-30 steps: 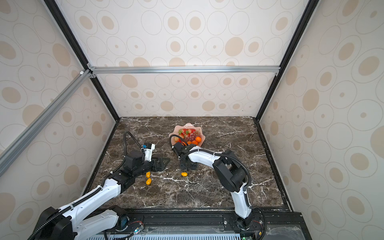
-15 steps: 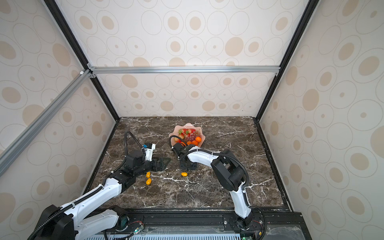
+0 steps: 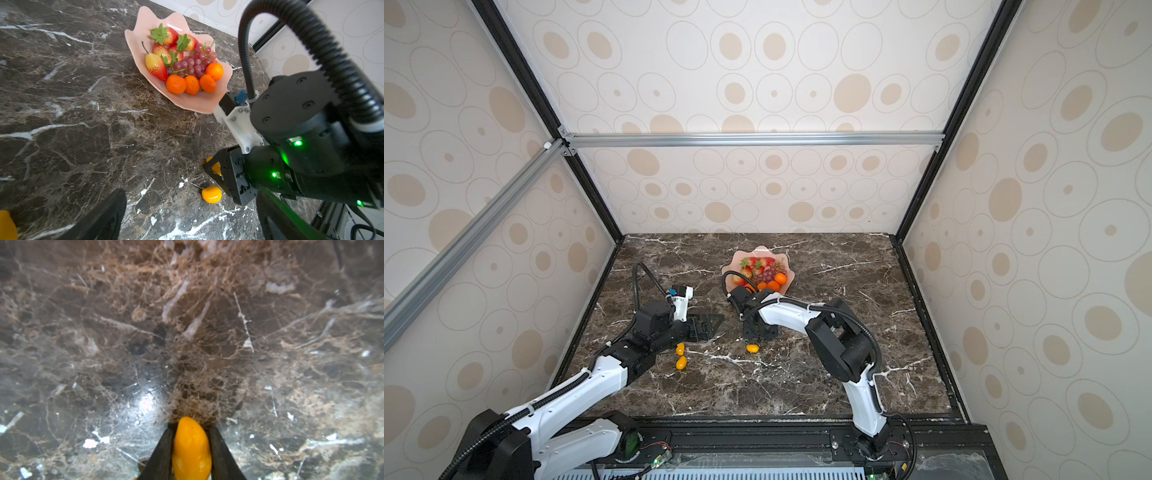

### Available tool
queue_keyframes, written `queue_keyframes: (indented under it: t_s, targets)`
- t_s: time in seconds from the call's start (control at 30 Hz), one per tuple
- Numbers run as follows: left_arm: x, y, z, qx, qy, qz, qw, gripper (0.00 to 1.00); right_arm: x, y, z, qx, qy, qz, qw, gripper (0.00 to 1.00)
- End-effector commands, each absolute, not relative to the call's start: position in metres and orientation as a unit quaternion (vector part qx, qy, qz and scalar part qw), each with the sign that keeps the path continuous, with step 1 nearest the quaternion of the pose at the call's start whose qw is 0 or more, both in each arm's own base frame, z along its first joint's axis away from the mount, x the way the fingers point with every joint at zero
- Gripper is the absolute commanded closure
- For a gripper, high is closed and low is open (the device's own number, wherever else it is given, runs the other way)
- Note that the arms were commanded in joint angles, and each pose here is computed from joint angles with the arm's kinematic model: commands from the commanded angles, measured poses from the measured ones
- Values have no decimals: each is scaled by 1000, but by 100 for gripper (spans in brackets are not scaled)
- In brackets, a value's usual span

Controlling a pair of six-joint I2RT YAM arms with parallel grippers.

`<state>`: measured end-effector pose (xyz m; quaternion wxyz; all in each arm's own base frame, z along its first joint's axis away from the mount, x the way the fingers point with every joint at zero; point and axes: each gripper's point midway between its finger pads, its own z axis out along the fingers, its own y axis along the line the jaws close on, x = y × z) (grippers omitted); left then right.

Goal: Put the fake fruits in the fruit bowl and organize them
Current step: 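Close the right gripper on the small yellow fruit, then lift the yellow fruit and carry it over the pink bowl with the right gripper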

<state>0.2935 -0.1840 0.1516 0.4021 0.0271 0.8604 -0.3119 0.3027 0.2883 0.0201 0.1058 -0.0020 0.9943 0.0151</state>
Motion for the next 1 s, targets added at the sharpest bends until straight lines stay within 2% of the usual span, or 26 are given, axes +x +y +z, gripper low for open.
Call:
queue_keyframes:
  t_s: [0.0,0.13,0.3,0.5,0.97]
  targets:
    - [306,-175,163,-3,862,-289,416,2,298,283,23,3,994,9,108,70]
    - [313,-161,160,-49,870,-259,416,2,299,282,31,1,993,11,114,70]
    - [317,-161,171,-64,853,-275,440,2,301,284,46,8,988,45,145,70]
    - [317,-176,192,-34,816,-332,473,2,306,282,70,-3,980,67,188,70]
    - [337,-198,206,-1,816,-346,464,2,326,291,137,-14,963,117,240,70]
